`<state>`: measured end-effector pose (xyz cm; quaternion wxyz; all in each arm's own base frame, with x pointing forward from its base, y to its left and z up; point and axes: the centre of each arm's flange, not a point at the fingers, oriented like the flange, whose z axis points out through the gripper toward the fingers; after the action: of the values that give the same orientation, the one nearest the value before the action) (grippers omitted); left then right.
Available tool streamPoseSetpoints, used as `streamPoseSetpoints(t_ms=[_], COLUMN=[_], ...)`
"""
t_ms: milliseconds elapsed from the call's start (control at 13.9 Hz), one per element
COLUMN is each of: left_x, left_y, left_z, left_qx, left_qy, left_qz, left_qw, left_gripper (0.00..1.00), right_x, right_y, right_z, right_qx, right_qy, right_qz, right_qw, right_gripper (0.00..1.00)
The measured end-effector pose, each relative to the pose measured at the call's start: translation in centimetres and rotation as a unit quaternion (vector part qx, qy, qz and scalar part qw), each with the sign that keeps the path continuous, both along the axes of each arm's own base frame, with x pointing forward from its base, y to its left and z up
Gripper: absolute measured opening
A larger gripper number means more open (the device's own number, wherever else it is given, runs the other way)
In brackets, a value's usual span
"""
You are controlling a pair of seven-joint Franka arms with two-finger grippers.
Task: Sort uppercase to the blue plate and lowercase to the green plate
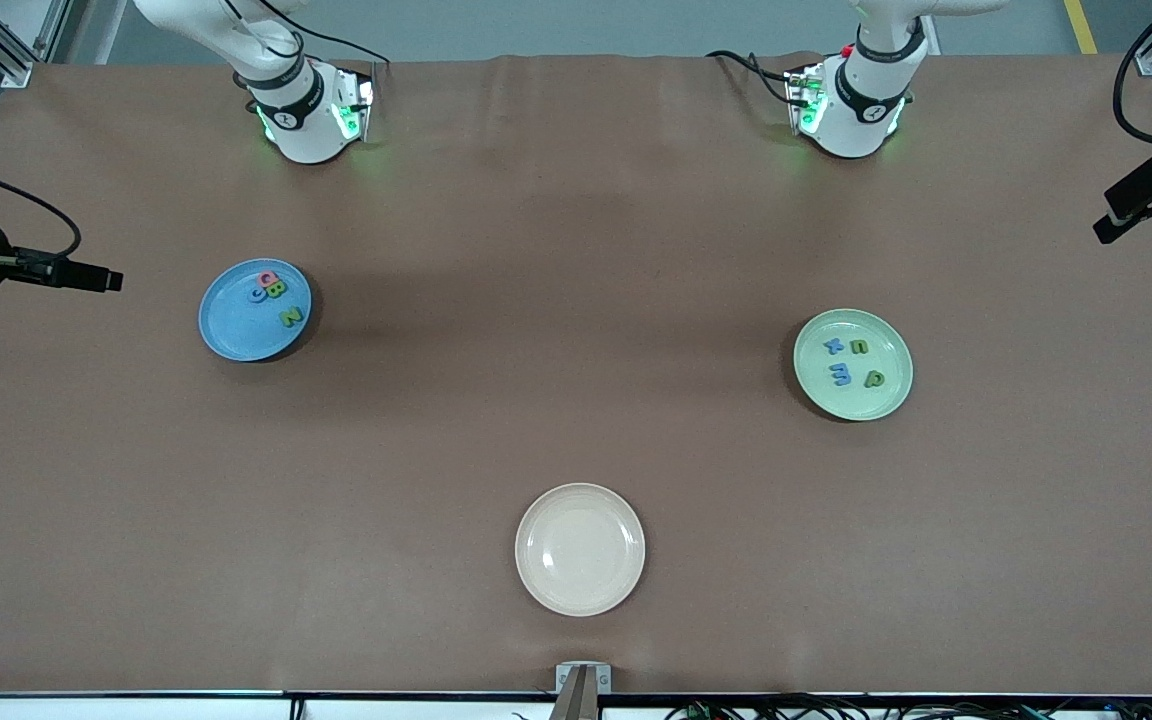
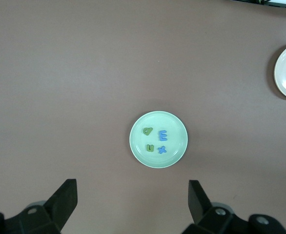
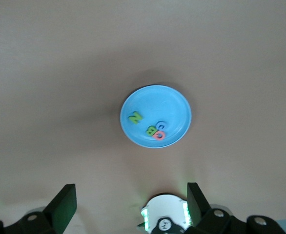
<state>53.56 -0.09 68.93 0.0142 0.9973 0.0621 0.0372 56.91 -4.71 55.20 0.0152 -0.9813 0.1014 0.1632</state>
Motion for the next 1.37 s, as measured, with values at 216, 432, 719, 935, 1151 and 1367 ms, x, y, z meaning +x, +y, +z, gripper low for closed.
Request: streamPoseSetpoints(t_ms=[216,432,719,935,1151,1367], left_x=[0.1,0.1,0.1,0.1,0.1,0.1], left_y=[0.0,0.0,0.0,0.1,0.2,0.3], left_z=[-0.5,-0.8,-0.8,-0.8,-0.9,-0.9], left_qx=[0.000,0.000,0.000,0.000,0.000,0.000], left_qy=[0.003,0.006,0.006,0.006,0.007,0.007], left_qz=[0.000,0.000,0.000,0.001,0.002,0.002], left_qw=[1.000,1.000,1.000,1.000,1.000,1.000], left_gripper=[1.00,1.00,1.00,1.00,1.00,1.00], right_x=[0.1,0.0,0.0,0.0,0.0,0.1], right_y=[1.0,-0.3,-0.9,-0.4,0.1,1.8], right_z=[0.2,0.3,0.3,0.4,0.5,0.8], right_qx=[-0.010,-0.008,-0.006,-0.012,-0.014,-0.014], right_qy=[-0.003,-0.006,-0.008,-0.010,-0.011,-0.014], right_qz=[0.015,0.005,0.003,0.011,0.016,0.030], right_qw=[1.000,1.000,1.000,1.000,1.000,0.999], right_gripper=[1.00,1.00,1.00,1.00,1.00,1.00])
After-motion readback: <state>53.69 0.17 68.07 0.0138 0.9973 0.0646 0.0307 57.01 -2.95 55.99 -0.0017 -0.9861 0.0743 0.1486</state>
